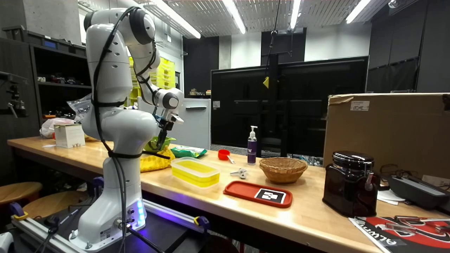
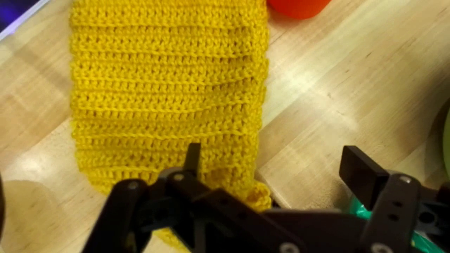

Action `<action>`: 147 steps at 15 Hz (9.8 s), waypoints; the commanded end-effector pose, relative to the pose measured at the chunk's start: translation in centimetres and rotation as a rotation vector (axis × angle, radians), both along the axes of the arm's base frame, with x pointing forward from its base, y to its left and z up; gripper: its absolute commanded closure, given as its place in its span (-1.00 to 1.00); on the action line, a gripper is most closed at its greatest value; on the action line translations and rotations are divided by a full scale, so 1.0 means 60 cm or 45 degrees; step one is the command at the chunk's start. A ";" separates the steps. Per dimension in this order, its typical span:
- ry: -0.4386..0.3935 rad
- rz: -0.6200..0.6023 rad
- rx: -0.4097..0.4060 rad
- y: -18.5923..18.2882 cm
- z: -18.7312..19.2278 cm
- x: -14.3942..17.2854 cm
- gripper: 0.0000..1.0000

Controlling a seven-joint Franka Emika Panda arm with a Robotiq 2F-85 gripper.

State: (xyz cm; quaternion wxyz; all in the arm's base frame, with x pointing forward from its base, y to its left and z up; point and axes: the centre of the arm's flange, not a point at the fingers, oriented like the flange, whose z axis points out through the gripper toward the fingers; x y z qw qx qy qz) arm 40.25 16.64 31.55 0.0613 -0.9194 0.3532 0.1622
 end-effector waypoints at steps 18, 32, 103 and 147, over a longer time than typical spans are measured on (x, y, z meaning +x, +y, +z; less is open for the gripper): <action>0.042 -0.267 0.141 0.048 -0.101 -0.126 -1.00; 0.029 -0.251 0.132 0.048 -0.094 -0.123 0.75; -0.100 0.822 1.698 -0.184 0.007 0.023 0.98; 0.319 0.691 0.845 0.120 -0.184 0.041 0.62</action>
